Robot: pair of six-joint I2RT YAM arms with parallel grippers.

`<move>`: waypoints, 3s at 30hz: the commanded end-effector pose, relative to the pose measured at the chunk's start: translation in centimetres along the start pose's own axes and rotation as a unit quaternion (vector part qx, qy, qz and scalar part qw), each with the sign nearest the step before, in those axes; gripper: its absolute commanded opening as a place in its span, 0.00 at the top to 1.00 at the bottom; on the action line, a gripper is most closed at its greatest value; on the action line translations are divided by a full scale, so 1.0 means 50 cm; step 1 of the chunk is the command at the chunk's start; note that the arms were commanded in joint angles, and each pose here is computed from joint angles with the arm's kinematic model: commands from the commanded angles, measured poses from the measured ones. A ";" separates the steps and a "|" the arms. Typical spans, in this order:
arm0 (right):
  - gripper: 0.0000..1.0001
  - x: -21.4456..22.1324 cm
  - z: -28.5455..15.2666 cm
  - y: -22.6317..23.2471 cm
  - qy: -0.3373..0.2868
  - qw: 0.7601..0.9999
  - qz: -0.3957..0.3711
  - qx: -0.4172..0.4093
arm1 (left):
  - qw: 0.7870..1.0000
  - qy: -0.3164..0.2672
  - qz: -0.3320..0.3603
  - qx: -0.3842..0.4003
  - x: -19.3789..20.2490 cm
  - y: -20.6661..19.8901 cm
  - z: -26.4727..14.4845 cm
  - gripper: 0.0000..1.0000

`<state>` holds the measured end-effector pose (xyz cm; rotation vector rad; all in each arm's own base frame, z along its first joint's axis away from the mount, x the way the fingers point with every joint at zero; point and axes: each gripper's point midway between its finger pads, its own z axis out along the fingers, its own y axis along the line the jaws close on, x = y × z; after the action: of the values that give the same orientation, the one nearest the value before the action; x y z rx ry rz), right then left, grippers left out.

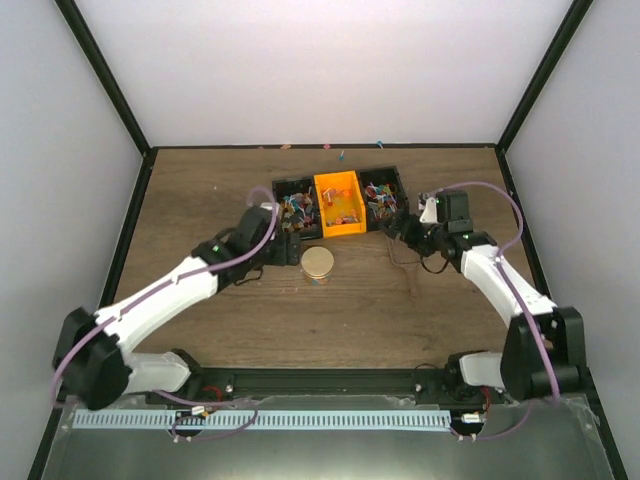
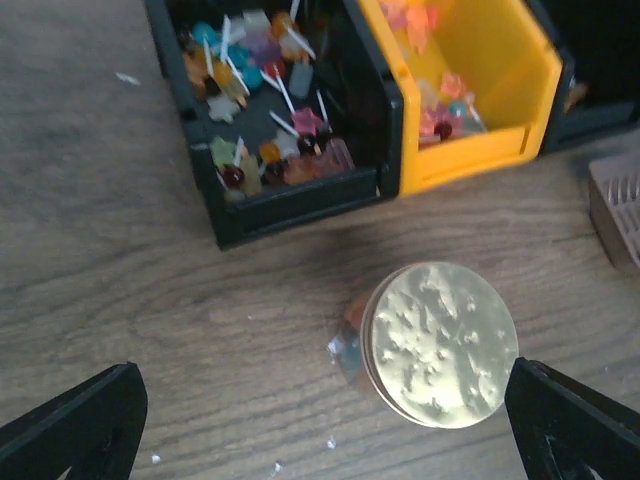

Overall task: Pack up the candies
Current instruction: Move the packing bottle to the center of the board.

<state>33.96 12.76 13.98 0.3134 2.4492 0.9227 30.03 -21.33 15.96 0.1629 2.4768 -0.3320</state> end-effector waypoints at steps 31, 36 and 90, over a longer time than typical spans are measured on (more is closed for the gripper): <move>0.10 -0.062 0.084 0.038 -0.022 0.999 -0.034 -0.004 | 0.931 -0.289 0.140 0.170 0.146 -0.024 0.014 0.00; 0.11 -0.062 0.108 0.034 0.003 1.000 -0.030 0.000 | 0.930 -0.286 0.168 0.159 0.160 -0.029 0.058 0.00; 0.11 -0.025 0.159 -0.006 0.064 0.997 -0.032 0.013 | 0.919 -0.258 0.247 0.168 0.150 -0.108 0.252 0.21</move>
<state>38.65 16.08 8.70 0.2215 2.5885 0.8888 29.82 -29.51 2.05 0.7568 1.7971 -0.4878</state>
